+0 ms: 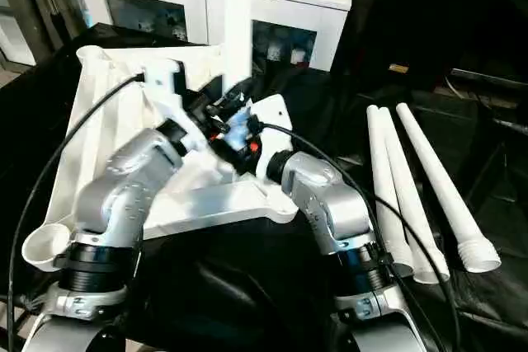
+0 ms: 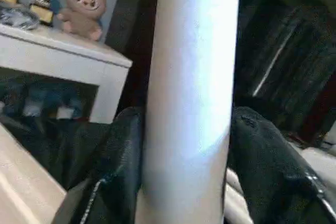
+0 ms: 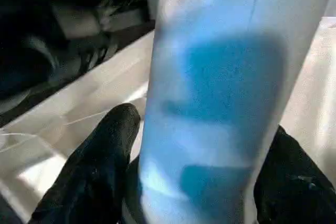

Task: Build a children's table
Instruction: Insert table leg to table base

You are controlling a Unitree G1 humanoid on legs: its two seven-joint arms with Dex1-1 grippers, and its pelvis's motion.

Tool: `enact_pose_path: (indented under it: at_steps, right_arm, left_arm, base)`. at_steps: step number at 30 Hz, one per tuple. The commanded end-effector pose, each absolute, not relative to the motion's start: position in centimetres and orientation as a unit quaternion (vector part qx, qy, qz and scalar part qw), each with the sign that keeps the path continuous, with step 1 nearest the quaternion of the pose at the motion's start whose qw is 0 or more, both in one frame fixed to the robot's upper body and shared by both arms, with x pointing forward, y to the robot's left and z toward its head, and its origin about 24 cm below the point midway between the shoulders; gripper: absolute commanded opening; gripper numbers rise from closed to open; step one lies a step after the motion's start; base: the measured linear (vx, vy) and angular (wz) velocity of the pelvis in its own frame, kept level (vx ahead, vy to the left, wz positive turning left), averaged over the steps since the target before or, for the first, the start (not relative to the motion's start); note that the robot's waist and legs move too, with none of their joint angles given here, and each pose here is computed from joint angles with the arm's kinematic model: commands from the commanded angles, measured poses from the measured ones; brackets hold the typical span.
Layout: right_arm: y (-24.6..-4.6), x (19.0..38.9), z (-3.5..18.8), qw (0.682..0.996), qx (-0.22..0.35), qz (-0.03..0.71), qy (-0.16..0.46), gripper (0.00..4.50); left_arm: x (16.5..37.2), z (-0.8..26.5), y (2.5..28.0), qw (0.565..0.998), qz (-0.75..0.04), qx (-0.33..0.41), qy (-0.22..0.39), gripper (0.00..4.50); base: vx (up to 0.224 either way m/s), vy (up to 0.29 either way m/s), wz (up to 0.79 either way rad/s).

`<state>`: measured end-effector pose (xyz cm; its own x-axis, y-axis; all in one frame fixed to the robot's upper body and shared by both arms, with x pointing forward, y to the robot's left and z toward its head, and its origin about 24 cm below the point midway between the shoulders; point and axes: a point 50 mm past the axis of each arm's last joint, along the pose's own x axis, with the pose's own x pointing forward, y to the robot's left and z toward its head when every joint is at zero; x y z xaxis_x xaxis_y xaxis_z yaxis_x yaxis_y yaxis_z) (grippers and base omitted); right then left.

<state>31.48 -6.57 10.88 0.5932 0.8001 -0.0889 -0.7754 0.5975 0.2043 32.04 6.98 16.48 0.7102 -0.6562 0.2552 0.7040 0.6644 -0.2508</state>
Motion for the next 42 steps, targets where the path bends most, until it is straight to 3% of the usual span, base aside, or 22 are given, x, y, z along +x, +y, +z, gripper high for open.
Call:
enact_pose_path:
  at_steps: [1, 5, 7, 8, 15, 21, 22, 25, 26, 42]
  right_arm:
    - [-7.2, 30.8, 11.7, 0.870, 0.086, 0.481, 0.062, 2.60]
    - [-8.0, 30.0, 12.3, 0.844, 0.108, 0.523, 0.048, 2.60]
    - [-8.8, 29.2, 12.4, 0.820, 0.113, 0.559, 0.044, 2.60]
    - [-8.8, 29.2, 12.4, 0.820, 0.113, 0.559, 0.044, 2.60]
    - [-11.2, 26.2, 11.7, 0.732, 0.117, 0.666, 0.082, 2.59]
    - [-11.9, 25.6, 11.3, 0.716, 0.113, 0.680, 0.108, 2.59]
    - [-12.0, 25.5, 11.2, 0.714, 0.113, 0.682, 0.112, 2.59]
    - [-12.4, 25.1, 10.9, 0.707, 0.105, 0.688, 0.125, 2.59]
    - [-12.5, 25.1, 10.8, 0.706, 0.104, 0.689, 0.128, 2.59]
    - [-12.7, 25.2, 10.8, 0.709, 0.097, 0.687, 0.130, 2.51]
  left_arm:
    - [31.4, 16.8, 6.9, 0.890, -0.413, -0.177, -0.078, 3.09]
    - [31.3, 17.0, 7.4, 0.864, -0.452, -0.208, -0.076, 3.36]
    - [30.7, 17.0, 7.8, 0.818, -0.518, -0.243, -0.064, 3.50]
    - [30.7, 17.0, 7.8, 0.818, -0.518, -0.243, -0.064, 3.50]
    - [30.0, 17.2, 8.2, 0.687, -0.635, -0.354, -0.012, 3.50]
    - [29.1, 18.5, 8.2, 0.620, -0.691, -0.371, -0.016, 3.50]
    - [28.9, 18.6, 8.2, 0.614, -0.698, -0.368, -0.013, 3.21]
    - [28.4, 18.4, 7.6, 0.608, -0.717, -0.342, 0.007, 3.11]
    - [28.3, 18.3, 7.4, 0.608, -0.720, -0.334, 0.012, 2.89]
    - [28.2, 18.1, 7.7, 0.613, -0.715, -0.336, 0.009, 1.99]
  base:
    - [0.000, 0.000, 0.00]
    - [0.000, 0.000, 0.00]
    - [0.000, 0.000, 0.00]
    - [0.000, 0.000, 0.00]
    - [0.000, 0.000, 0.00]
    - [0.000, 0.000, 0.00]
    - [0.000, 0.000, 0.00]
    - [0.000, 0.000, 0.00]
    - [0.000, 0.000, 0.00]
    - [0.000, 0.000, 0.00]
